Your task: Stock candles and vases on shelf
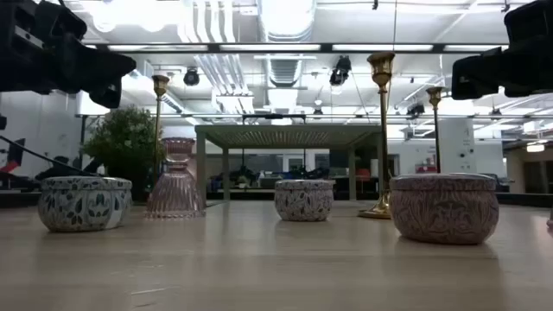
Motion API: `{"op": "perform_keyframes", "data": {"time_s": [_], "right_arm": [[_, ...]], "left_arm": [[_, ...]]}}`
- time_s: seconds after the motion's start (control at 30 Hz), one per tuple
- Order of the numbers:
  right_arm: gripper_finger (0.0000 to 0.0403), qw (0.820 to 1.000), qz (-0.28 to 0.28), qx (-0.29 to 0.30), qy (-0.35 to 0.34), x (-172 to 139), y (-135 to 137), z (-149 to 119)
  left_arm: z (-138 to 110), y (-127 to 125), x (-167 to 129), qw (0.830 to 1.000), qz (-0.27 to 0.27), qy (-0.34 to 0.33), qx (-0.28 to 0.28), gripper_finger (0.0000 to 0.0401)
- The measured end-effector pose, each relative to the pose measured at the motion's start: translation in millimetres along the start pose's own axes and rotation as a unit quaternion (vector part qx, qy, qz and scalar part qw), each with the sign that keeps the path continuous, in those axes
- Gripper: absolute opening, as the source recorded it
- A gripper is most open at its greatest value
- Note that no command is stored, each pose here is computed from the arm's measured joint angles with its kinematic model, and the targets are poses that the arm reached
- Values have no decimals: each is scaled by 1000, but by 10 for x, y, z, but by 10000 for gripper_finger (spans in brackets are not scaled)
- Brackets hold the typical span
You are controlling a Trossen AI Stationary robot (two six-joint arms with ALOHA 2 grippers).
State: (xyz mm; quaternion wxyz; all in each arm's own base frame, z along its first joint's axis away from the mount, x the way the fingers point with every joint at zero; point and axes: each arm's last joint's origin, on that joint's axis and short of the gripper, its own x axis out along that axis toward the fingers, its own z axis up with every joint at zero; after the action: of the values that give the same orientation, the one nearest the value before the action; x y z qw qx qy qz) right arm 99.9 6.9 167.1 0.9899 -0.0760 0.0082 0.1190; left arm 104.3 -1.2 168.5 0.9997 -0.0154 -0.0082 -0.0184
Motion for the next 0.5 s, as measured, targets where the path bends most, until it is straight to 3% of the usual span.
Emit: {"op": "perform_keyframes", "data": {"time_s": [0.5], "right_arm": [[34, 1000, 0, 0, 1, 1, 0, -1]], "left_arm": [[4, 4, 0, 1000, 6, -3, -8, 35]]}}
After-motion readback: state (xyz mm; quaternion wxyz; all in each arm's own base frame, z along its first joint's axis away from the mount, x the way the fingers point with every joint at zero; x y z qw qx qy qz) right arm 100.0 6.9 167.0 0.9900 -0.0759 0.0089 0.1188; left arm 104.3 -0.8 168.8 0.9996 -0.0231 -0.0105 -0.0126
